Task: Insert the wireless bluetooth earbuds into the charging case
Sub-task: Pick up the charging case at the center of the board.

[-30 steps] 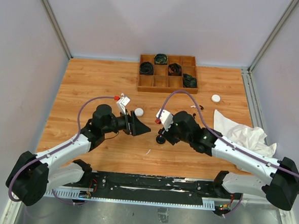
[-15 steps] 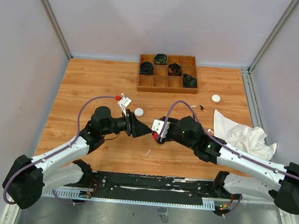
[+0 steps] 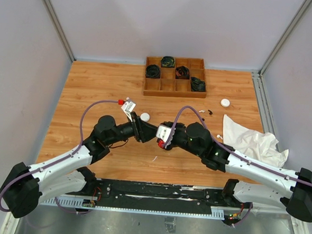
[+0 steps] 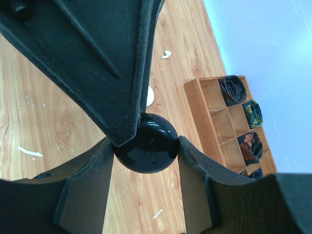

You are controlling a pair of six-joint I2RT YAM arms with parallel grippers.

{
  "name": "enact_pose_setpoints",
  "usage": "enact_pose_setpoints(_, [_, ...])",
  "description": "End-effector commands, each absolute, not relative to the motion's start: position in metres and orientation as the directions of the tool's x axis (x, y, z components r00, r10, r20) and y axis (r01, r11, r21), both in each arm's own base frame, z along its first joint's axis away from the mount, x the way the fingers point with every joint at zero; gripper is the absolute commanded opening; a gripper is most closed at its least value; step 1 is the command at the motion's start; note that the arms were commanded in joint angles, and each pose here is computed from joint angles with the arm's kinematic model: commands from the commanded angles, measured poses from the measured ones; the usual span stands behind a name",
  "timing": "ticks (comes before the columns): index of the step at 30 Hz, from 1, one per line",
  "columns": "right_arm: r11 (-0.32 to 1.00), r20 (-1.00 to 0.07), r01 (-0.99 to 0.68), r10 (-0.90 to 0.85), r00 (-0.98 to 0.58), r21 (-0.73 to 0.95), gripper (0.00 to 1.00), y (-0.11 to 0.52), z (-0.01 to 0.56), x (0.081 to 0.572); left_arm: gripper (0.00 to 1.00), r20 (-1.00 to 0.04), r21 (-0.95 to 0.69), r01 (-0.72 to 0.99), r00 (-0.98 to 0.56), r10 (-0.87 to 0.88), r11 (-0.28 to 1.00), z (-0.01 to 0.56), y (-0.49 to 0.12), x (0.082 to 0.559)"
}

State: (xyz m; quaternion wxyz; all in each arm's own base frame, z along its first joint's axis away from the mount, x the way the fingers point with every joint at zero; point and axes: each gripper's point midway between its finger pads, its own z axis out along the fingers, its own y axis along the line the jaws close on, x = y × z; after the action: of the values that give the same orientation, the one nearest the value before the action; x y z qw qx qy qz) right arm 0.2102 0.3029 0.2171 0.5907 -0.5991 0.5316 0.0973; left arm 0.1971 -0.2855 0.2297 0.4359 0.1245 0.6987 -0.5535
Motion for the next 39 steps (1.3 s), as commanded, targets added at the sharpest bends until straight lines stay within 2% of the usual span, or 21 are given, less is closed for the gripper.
enact_pose_setpoints(1, [0.304,-0.765,-0.735,-0.478,0.432,-0.605,0.49,0.310,0.232,0.211,0.52,-0.778,-0.628,0.673,-0.529,-0.340,0.391,0.231,-0.283,0.203])
enact_pose_setpoints(7, [0.324,-0.787,-0.747,-0.457,0.414,-0.581,0.49,0.314,0.233,0.211,0.50,-0.785,-0.619,0.656,-0.500,-0.367,0.432,0.222,-0.279,0.208])
enact_pose_setpoints(20, [0.350,-0.833,-0.774,-0.390,0.391,-0.528,0.49,0.320,0.239,0.205,0.48,-0.787,-0.614,0.674,-0.485,-0.382,0.411,0.222,-0.284,0.207])
enact_pose_setpoints(28, [0.376,-0.846,-0.770,-0.369,0.385,-0.515,0.49,0.321,0.244,0.207,0.43,-0.790,-0.611,0.676,-0.488,-0.371,0.412,0.216,-0.289,0.205])
enact_pose_setpoints(34, [0.419,-0.878,-0.777,-0.309,0.365,-0.470,0.50,0.324,0.250,0.207,0.34,-0.792,-0.605,0.688,-0.468,-0.393,0.401,0.217,-0.288,0.204])
enact_pose_setpoints(39, [0.426,-0.887,-0.782,-0.293,0.357,-0.455,0.52,0.325,0.250,0.206,0.21,-0.809,-0.580,0.707,-0.443,-0.387,0.404,0.216,-0.287,0.202])
